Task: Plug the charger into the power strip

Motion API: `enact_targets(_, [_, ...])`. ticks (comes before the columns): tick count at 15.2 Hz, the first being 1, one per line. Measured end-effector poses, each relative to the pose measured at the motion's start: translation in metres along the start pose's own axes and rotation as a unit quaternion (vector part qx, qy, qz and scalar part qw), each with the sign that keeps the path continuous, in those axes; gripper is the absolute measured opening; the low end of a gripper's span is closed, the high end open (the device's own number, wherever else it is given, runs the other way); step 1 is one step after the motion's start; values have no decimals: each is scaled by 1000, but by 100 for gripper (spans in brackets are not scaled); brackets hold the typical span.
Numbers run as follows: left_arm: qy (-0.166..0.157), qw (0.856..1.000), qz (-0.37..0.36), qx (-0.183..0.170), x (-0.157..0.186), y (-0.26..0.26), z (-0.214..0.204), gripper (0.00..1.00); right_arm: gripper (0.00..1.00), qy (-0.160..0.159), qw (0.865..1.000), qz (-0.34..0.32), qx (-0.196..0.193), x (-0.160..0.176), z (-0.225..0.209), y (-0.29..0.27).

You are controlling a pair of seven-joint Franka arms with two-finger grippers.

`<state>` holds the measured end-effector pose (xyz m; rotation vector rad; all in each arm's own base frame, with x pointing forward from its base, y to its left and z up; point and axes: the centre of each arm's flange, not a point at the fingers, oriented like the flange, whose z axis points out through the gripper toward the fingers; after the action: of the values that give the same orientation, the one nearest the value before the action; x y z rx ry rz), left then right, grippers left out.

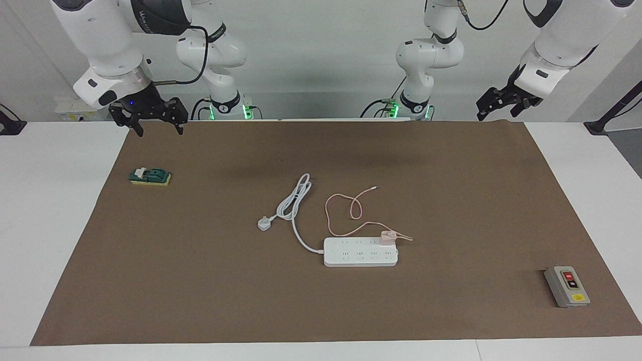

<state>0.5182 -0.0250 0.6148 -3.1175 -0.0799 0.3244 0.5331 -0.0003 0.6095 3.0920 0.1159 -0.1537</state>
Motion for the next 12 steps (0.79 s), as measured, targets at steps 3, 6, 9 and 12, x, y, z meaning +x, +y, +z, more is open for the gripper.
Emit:
enact_targets(3, [-7, 1000, 0, 1, 2, 0, 4, 100, 100, 0, 1000, 0, 0, 0, 0, 0])
enact_targets(6, [-6, 1000, -1, -2, 3, -1, 3, 100, 100, 0, 1000, 0, 0, 0, 0, 0])
enact_targets(9, [2, 1000, -3, -4, 4, -3, 0, 100, 100, 0, 1000, 0, 0, 0, 0, 0])
enact_targets(12, [10, 1000, -4, -5, 6, -3, -1, 100, 100, 0, 1000, 0, 0, 0, 0, 0])
